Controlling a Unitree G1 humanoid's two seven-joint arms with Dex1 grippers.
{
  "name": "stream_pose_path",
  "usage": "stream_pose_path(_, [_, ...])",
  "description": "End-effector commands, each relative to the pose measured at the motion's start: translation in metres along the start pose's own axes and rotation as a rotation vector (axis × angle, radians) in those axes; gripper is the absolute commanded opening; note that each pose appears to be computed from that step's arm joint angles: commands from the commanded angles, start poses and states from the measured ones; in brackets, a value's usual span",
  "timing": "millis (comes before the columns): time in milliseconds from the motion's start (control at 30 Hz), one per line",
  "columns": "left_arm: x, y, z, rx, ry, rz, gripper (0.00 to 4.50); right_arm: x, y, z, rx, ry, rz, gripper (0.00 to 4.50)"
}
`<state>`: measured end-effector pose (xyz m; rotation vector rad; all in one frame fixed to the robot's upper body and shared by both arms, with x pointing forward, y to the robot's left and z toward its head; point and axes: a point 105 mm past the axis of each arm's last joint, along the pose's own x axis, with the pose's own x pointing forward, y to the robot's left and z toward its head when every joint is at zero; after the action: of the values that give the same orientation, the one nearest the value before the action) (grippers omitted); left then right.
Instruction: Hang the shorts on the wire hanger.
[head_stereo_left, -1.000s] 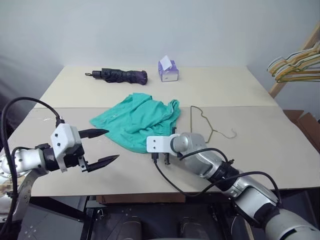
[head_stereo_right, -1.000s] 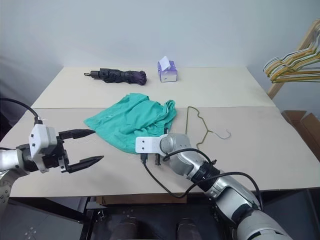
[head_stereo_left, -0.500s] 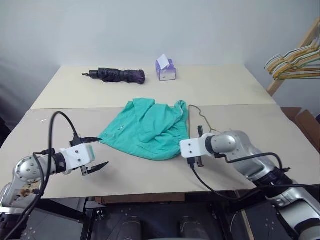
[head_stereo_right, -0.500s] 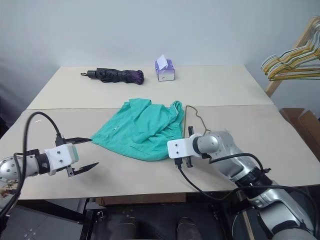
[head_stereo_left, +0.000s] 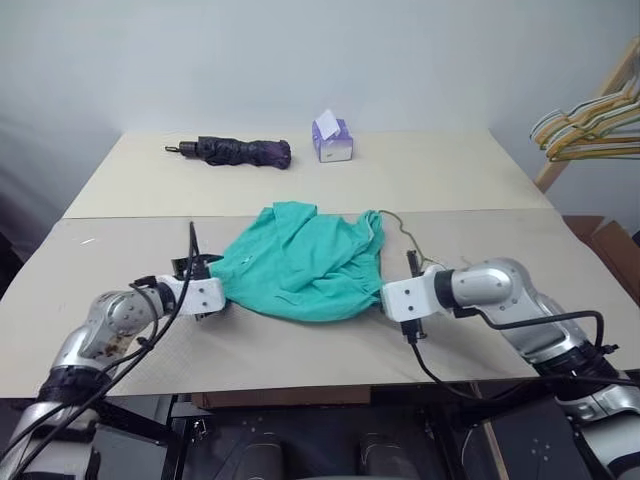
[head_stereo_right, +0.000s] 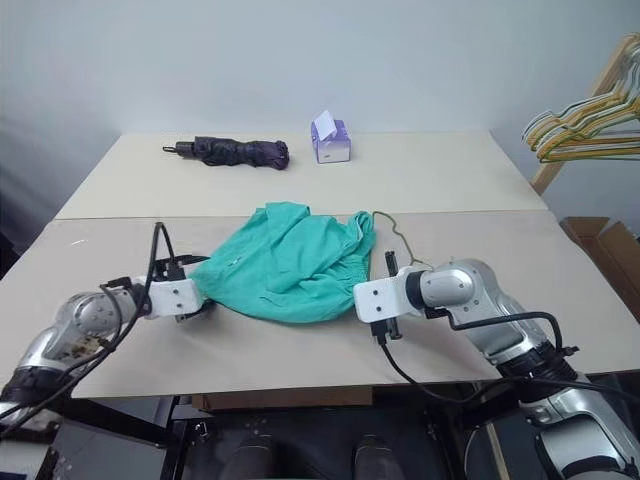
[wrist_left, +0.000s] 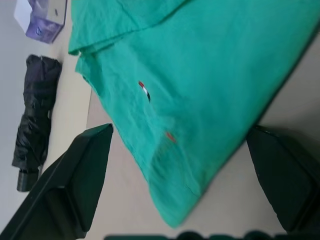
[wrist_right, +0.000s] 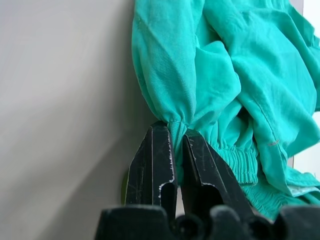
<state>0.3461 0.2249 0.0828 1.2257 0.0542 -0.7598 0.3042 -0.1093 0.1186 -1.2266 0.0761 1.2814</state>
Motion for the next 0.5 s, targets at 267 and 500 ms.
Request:
stream_pose_path(267, [0.041, -0.003, -0.012, 0.003, 0.062, 0.009, 2.28, -0.017, -0.013, 0.005, -0.031, -0.018, -0.047, 0.00])
stream_pose_path(500, [0.052, 0.012, -0.006, 0.019, 0.047, 0.042, 0.03, -0.017, -0.012, 0.005, -0.025, -0.021, -0.047, 0.00])
